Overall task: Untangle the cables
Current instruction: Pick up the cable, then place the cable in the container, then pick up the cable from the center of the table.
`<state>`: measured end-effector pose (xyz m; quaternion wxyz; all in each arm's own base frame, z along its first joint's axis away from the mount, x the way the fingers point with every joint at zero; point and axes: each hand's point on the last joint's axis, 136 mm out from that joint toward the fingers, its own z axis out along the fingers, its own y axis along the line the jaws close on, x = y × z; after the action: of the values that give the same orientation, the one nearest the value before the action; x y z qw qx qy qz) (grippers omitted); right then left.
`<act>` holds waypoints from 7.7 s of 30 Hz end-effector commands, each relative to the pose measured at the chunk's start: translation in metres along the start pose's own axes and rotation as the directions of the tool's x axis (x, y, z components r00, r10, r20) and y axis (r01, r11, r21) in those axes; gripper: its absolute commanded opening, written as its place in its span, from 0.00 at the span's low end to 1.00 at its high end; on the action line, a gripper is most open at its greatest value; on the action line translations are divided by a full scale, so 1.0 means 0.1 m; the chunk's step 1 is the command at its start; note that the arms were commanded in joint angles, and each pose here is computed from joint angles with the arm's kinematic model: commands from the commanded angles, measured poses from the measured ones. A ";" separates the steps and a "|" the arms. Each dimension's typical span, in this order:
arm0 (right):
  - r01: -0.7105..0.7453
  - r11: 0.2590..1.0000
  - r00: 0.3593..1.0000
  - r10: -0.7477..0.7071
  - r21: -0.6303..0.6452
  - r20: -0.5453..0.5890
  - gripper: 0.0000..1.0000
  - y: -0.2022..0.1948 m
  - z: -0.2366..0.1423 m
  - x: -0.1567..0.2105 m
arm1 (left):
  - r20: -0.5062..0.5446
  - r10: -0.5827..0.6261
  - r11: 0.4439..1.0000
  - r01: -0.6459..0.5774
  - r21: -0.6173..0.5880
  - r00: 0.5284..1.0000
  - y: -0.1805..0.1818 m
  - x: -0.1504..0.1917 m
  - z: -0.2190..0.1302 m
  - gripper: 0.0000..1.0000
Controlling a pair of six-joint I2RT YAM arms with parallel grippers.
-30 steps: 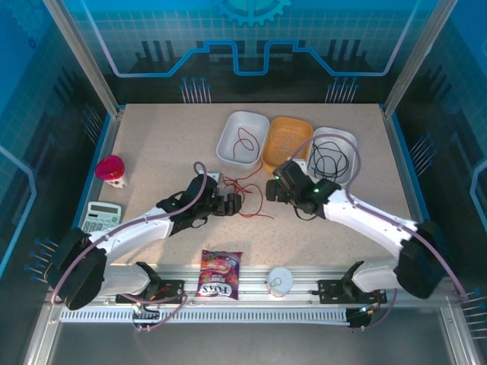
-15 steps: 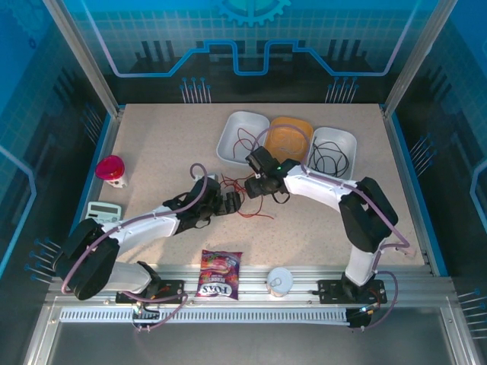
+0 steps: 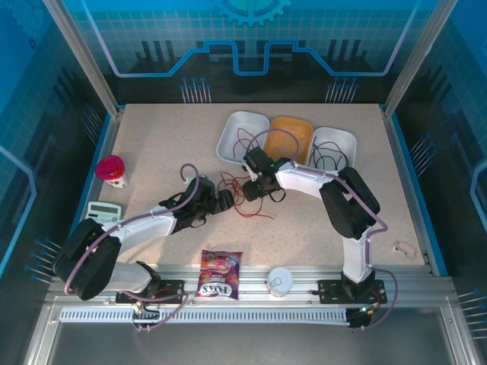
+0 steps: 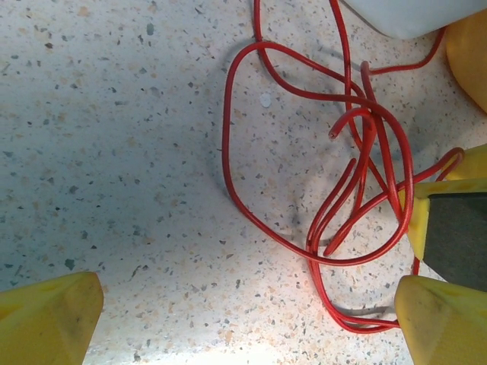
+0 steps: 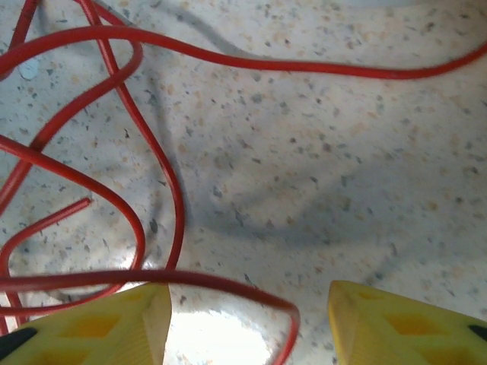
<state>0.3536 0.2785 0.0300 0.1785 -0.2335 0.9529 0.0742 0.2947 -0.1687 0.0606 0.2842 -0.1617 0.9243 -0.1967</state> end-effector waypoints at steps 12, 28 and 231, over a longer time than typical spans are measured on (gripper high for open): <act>0.036 0.999 0.997 -0.038 0.024 0.066 0.09 0.11 -0.26 -0.11 | 0.000 -0.101 0.995 0.101 -0.007 0.995 0.14 -0.05 0.01 0.99; 0.075 0.992 0.944 -0.105 0.106 0.314 0.00 0.41 -1.45 -0.44 | 0.050 -0.129 0.992 0.129 -0.004 0.990 0.25 -0.18 -0.12 0.99; 0.022 0.999 0.994 -0.025 0.033 0.103 0.71 1.12 -0.93 0.34 | 0.256 -0.200 0.958 0.243 -0.150 0.946 0.77 -0.77 -0.69 0.99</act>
<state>0.2589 0.3378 0.1324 0.2638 -0.2411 0.9302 0.0837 0.2932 -0.0558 0.1082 0.3471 -0.2954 0.8819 -0.1203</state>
